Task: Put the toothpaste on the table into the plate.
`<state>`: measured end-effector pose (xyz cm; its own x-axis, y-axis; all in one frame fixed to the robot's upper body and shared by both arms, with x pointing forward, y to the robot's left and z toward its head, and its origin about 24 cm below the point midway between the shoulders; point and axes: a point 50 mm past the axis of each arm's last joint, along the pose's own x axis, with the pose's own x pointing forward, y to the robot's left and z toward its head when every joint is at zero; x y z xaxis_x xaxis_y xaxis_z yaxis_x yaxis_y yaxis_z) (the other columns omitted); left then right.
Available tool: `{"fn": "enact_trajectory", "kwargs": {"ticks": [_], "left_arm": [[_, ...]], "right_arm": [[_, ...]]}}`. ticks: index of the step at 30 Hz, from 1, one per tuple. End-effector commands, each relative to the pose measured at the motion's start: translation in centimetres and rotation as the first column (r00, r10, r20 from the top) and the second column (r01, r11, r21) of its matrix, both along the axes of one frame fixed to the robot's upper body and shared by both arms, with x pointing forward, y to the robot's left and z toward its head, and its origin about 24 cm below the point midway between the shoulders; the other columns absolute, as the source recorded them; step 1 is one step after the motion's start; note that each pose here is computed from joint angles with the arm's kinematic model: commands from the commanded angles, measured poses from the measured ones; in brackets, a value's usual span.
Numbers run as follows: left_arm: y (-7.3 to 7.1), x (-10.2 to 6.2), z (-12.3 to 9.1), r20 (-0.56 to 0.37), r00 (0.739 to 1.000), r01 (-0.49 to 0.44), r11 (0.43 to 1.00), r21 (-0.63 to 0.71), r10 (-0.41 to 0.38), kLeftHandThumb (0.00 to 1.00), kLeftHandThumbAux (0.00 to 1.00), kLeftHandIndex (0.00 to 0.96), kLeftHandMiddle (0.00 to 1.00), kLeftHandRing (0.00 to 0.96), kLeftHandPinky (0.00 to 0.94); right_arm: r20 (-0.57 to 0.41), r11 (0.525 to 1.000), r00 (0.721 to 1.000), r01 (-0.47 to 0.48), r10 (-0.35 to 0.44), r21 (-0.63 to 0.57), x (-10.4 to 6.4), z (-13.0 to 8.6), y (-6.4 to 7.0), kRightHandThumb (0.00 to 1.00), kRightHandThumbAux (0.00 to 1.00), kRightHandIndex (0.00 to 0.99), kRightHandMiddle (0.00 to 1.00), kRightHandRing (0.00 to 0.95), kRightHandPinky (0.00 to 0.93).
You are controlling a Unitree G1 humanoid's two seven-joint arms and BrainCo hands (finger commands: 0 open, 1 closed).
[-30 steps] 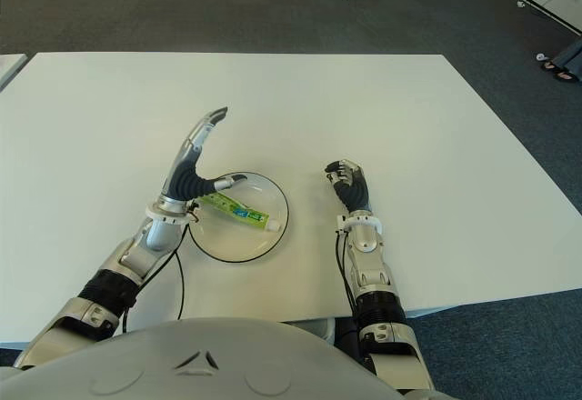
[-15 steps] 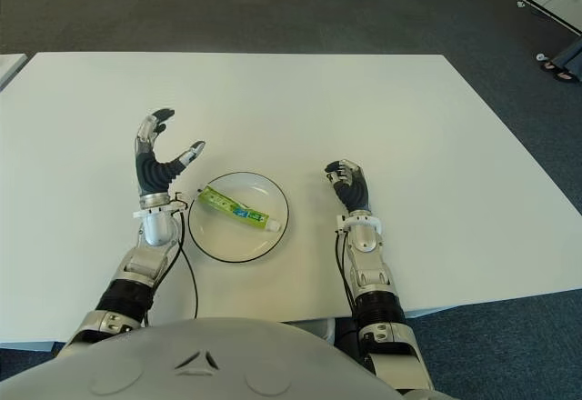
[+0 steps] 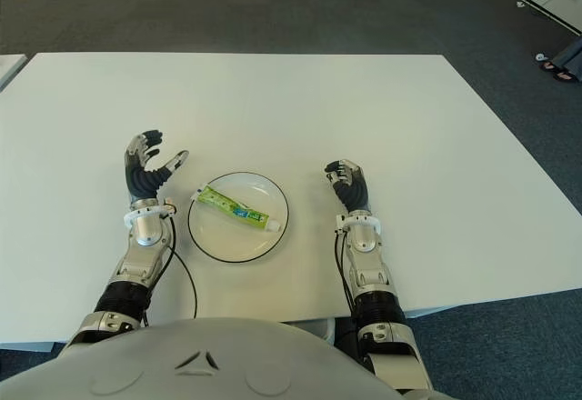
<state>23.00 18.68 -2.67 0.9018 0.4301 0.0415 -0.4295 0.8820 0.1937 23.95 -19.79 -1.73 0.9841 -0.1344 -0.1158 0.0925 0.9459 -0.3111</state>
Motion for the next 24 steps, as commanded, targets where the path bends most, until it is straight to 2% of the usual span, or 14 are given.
{"fn": "enact_trajectory", "kwargs": {"ticks": [1,6,14,20,24], "left_arm": [[0.1,0.3,-0.8,-0.015,1.0,0.019,0.999,-0.05,-0.019,0.0,0.897,0.304,0.334,0.293,0.265],[0.2,0.4,-1.5,-0.02,0.999,0.041,0.997,-0.064,-0.043,0.0,0.915,0.331,0.349,0.308,0.296],[0.3,0.4,-2.1,-0.049,0.99,0.132,0.991,-0.026,-0.133,0.0,0.928,0.376,0.371,0.336,0.34],[0.4,0.2,-2.0,-0.073,0.971,0.229,0.973,-0.004,-0.229,0.0,0.946,0.386,0.391,0.366,0.383],[0.4,0.2,-2.1,-0.091,0.96,0.265,0.964,-0.006,-0.265,0.0,0.968,0.395,0.409,0.397,0.422]], "right_arm": [[0.005,1.0,1.0,0.012,-0.013,0.017,0.1,-0.1,0.3,0.714,0.732,0.42,0.457,0.436,0.43],[0.019,0.999,1.0,0.016,-0.016,0.029,0.2,0.0,0.4,0.714,0.732,0.421,0.461,0.438,0.433],[0.052,0.999,0.998,0.019,-0.022,0.04,0.3,0.5,0.5,0.714,0.732,0.422,0.466,0.447,0.449],[0.06,0.999,0.998,0.026,-0.029,0.044,0.3,0.6,0.5,0.714,0.732,0.422,0.462,0.447,0.447],[0.061,0.999,0.998,0.029,-0.031,0.045,0.2,0.6,0.6,0.713,0.732,0.422,0.463,0.449,0.45]]}}
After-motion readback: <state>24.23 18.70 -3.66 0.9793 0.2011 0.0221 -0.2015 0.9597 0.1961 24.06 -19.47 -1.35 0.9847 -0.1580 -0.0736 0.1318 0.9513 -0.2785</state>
